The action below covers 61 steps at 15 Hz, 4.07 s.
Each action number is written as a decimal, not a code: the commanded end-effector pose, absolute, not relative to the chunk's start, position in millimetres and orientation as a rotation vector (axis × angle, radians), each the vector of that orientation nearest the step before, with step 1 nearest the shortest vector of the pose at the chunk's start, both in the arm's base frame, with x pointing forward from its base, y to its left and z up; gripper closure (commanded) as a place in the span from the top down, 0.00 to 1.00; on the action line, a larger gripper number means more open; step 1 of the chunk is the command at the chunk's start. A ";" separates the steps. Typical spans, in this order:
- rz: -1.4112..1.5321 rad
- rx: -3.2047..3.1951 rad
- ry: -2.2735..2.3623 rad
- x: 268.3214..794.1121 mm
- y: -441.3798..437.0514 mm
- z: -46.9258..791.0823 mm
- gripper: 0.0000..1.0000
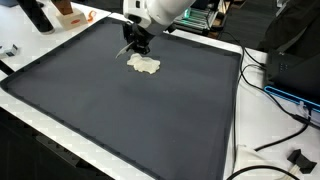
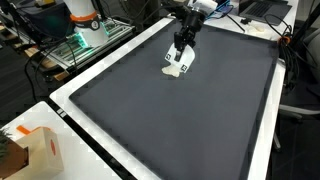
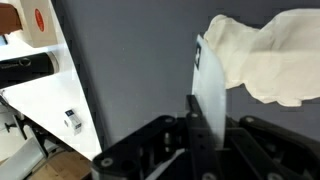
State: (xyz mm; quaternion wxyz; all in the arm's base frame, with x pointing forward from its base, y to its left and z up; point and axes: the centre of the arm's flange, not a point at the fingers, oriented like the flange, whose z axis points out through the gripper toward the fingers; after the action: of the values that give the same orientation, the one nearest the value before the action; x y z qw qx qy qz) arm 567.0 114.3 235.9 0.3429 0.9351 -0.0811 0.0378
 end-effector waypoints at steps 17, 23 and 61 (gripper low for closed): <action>0.212 3.013 0.273 504.9 96.7 358.8 0.01; 0.249 3.104 0.327 496.9 84.1 384.9 0.01; 0.224 3.103 -0.930 500.8 -11.3 222.1 0.01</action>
State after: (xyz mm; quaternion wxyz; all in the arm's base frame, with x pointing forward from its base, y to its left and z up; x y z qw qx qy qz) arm 504.2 -6.9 238.3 -0.0522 0.9638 -0.2524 0.0679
